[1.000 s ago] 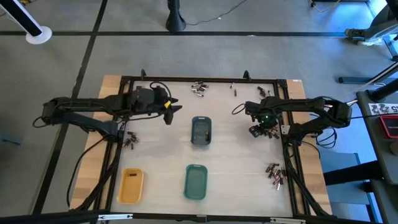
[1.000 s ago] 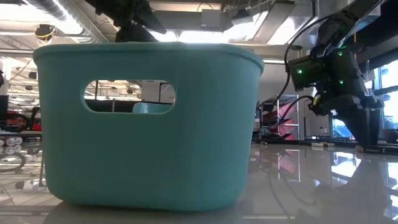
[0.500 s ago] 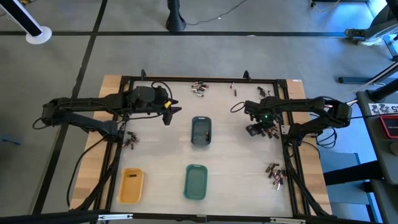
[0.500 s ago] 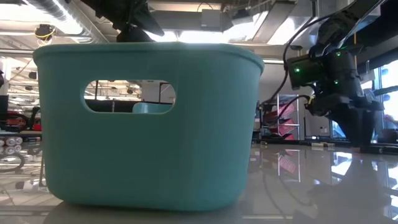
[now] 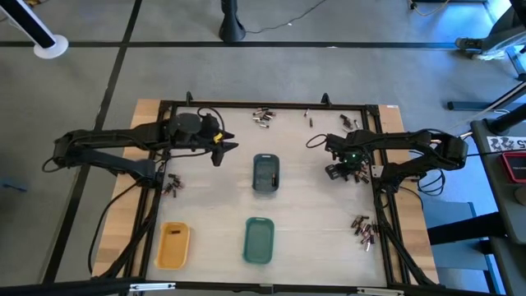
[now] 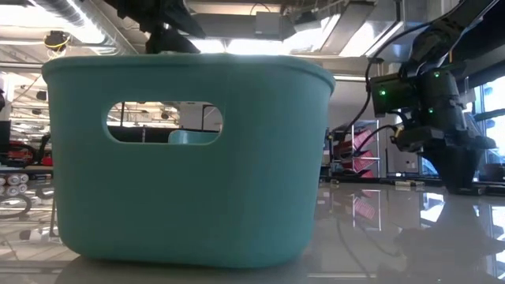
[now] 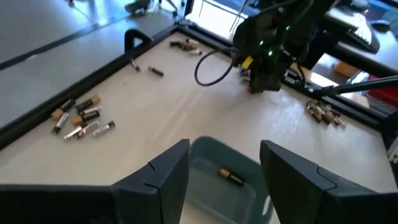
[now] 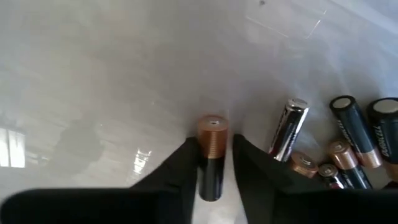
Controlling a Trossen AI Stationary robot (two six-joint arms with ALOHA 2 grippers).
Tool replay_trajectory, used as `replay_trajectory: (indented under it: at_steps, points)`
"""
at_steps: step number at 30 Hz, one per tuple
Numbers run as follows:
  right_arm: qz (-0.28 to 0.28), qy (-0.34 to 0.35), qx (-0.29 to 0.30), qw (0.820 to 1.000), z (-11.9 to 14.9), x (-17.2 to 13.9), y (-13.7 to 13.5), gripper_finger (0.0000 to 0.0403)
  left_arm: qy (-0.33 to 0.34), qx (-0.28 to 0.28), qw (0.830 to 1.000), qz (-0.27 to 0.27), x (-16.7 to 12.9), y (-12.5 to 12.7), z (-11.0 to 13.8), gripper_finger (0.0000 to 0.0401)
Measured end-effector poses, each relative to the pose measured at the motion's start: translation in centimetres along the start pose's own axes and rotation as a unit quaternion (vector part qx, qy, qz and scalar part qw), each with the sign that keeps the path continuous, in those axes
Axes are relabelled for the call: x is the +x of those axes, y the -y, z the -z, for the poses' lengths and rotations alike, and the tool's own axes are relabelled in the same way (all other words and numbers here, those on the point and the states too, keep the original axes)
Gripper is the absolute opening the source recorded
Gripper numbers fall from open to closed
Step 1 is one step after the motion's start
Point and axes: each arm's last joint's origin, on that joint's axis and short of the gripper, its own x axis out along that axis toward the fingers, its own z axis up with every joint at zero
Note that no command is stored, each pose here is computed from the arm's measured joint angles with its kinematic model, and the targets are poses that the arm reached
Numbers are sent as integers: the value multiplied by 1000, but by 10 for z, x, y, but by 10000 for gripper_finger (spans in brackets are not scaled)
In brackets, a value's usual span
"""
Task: Sort batteries
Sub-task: Put the large black battery into the blue bin
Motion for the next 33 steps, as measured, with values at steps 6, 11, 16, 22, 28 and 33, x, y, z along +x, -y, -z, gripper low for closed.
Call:
replay_trajectory:
  at_steps: [6,11,16,22,28,33]
  points:
    - [-14,-3,-4,1000,-2,-2,-3,37,32,-14,999,-5,-16,-6,-7,184]
    - [-72,14,-30,997,-12,-22,-20,37,60,-33,998,-9,-30,-11,-13,184]
    - [-150,93,-83,981,-23,-58,-55,37,68,-46,997,-13,-36,-14,-14,184]
    - [-279,210,-145,926,-25,-108,-106,37,68,-50,996,-17,-37,-15,-13,184]
    - [-317,250,-168,899,-40,-116,-146,37,44,-85,991,-91,-36,-26,-7,184]
    - [-301,240,-201,901,-64,-106,-183,37,1,-123,981,-150,-34,-43,1,184]
